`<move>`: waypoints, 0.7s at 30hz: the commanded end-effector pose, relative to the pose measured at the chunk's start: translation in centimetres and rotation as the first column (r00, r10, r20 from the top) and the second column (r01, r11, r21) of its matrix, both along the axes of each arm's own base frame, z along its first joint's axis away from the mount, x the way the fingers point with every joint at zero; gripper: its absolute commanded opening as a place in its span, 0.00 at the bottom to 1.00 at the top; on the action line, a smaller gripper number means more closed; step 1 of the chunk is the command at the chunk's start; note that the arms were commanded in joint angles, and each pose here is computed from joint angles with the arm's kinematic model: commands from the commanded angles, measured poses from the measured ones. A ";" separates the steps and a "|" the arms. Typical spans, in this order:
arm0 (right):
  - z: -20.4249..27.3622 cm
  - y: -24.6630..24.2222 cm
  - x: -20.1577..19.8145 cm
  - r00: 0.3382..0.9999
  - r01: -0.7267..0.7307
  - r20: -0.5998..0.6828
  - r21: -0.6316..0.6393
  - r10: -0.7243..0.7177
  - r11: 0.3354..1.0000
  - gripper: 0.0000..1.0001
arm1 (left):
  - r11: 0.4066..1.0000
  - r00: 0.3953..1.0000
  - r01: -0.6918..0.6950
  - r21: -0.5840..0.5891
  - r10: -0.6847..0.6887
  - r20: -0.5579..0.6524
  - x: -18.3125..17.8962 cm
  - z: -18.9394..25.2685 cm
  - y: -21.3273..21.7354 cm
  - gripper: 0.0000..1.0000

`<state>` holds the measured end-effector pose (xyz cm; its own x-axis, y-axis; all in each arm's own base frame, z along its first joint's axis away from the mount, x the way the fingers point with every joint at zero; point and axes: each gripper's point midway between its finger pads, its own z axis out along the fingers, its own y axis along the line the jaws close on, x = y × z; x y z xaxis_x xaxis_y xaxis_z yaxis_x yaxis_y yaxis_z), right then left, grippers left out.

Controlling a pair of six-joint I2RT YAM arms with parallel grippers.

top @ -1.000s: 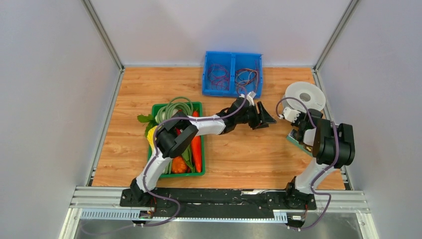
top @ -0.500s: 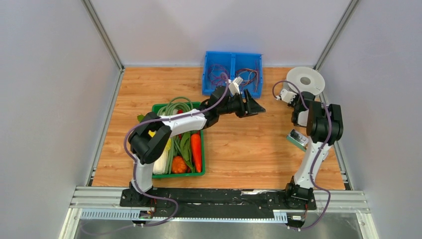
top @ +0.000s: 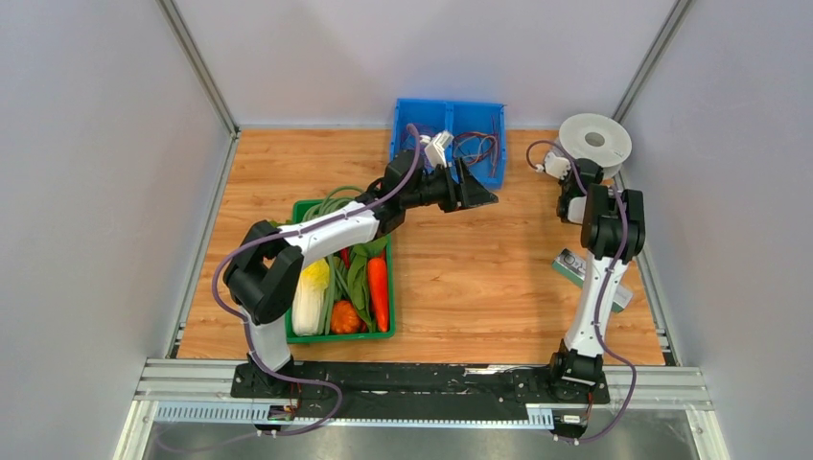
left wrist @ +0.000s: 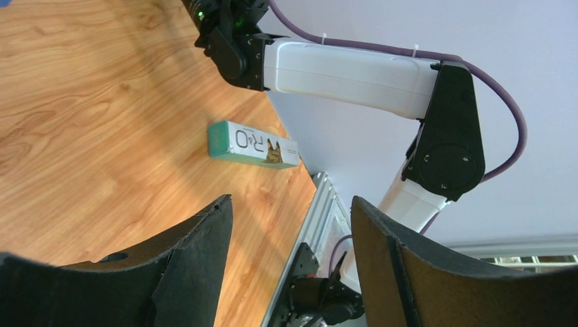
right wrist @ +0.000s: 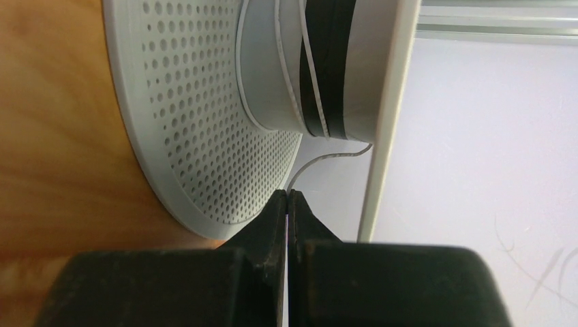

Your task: Wrap the cables

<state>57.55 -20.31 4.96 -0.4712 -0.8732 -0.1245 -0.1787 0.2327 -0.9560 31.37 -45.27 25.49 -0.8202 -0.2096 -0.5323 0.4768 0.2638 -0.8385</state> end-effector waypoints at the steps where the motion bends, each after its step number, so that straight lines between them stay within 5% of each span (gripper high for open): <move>1: 1.7 -0.8 1.4 0.995 0.081 0.058 -0.046 -0.078 0.996 0.00 | 1.000 0.998 -0.004 -0.010 0.005 0.059 0.1 2.5 0.9 0.72; 14: 1.4 -1.4 3.2 0.987 0.139 0.087 -0.087 -0.132 0.986 0.00 | 0.999 0.999 -0.042 0.009 0.041 0.031 1.9 2.9 1.8 0.73; 18: 1.8 -1.3 2.7 0.986 0.142 0.099 -0.077 -0.134 0.987 0.27 | 0.999 0.998 -0.045 0.013 0.044 0.047 2.2 3.4 1.9 0.74; 21: 2.6 -1.0 2.3 0.982 0.148 0.123 -0.059 -0.140 0.987 0.33 | 0.999 0.998 -0.044 0.015 0.044 0.048 2.3 3.6 2.0 0.74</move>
